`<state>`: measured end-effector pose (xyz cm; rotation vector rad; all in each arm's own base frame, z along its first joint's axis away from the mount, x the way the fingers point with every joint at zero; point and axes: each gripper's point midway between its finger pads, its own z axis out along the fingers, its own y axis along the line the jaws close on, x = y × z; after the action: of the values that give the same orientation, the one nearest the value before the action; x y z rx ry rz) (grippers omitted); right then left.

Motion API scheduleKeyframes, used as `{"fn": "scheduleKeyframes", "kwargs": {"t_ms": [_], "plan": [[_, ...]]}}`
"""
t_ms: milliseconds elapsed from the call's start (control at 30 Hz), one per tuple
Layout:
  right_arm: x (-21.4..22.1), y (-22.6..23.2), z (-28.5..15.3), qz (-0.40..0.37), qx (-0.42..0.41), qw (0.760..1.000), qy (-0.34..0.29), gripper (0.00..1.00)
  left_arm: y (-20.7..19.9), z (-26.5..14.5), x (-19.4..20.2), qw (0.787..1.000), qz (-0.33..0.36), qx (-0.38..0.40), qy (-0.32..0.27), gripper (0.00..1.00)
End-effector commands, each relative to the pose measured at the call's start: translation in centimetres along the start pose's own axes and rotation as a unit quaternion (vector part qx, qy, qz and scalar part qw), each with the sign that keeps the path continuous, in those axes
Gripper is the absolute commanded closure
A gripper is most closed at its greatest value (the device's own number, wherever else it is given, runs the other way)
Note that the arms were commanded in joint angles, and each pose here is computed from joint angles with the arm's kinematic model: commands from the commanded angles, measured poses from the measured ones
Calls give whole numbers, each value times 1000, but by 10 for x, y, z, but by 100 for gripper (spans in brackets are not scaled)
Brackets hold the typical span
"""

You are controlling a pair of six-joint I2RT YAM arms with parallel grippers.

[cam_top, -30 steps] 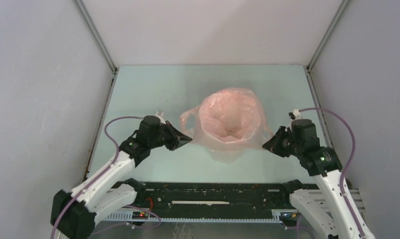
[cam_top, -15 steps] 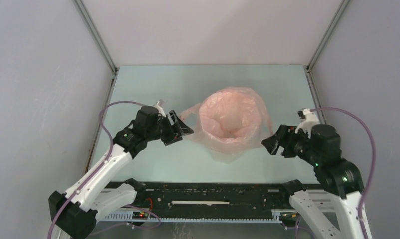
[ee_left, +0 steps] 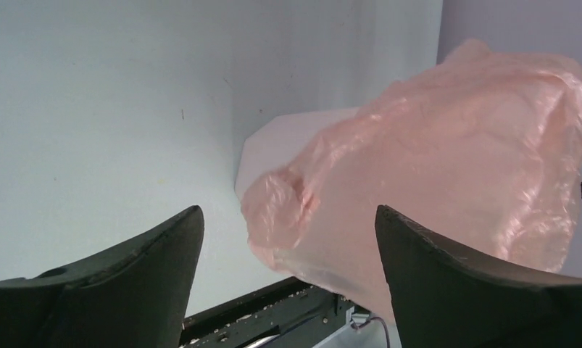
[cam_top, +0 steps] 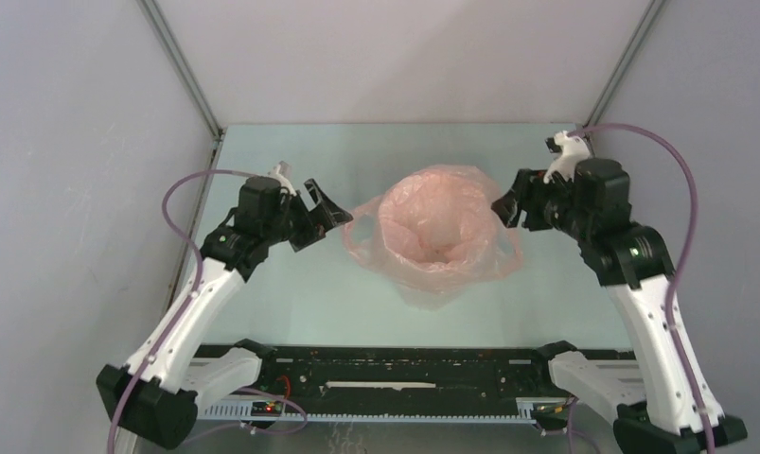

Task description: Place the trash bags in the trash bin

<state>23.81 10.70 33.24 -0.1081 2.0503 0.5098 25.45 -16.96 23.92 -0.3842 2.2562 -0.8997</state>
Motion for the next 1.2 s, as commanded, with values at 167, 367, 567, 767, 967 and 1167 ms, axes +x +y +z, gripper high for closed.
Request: {"fn": "scheduleKeyframes", "kwargs": {"t_ms": [167,367,567,767,967,1167], "plan": [[-28,-14,34,-38,32,999,-16,40,-30,32,-10,997,-4,68,37,22],[-29,-19,49,-12,44,999,-22,51,-22,41,-3,997,-12,60,54,45],[-19,-21,70,0,39,999,3,65,-25,50,-1,996,-15,63,65,56],[-11,-25,84,2,40,999,19,59,-26,57,0,995,-14,66,77,64],[-9,-20,53,6,37,999,23,45,-29,60,-1,994,-15,68,82,70],[10,-33,12,-20,72,997,19,32,-29,60,0,994,-22,69,83,73]]}}
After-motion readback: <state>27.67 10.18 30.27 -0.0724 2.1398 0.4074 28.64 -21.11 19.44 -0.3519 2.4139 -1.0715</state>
